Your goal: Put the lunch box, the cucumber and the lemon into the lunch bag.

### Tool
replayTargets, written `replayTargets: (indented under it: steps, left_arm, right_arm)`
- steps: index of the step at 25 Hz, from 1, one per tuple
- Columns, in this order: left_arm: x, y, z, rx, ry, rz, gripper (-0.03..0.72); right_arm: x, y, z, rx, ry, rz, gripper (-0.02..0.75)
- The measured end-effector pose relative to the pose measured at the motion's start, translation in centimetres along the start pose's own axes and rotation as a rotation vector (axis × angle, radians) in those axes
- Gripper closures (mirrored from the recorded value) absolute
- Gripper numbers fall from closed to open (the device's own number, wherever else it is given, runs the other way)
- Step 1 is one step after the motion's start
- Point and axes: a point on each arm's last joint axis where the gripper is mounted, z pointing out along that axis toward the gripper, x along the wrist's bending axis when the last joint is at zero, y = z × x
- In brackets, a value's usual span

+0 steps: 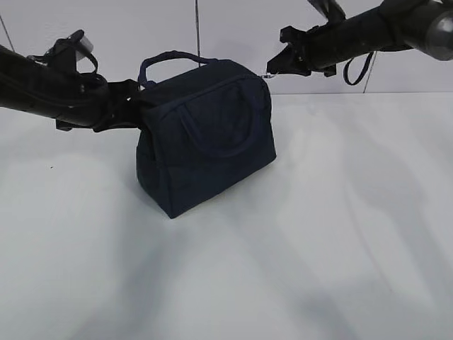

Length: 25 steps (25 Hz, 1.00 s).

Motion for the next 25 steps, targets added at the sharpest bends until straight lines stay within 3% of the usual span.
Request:
replayTargets:
  steps: [10,17,25]
  left_arm:
    - [0.4,0.5,0.0,-0.05,0.041,-0.023,0.694]
    - [0.4,0.5,0.0,-0.058,0.043,-0.034,0.694]
    - [0.5,0.6,-0.1,-0.065,0.041,-0.052,0.694]
  right_arm:
    - [-0.3,-0.1,-0.1,0.011,-0.006,0.426,0.737]
    - [-2.5,-1.8,1.8,0.047,0.036,0.811,0.737]
    - [-2.8,-1.5,2.1,0.008,0.086,0.963,0.737]
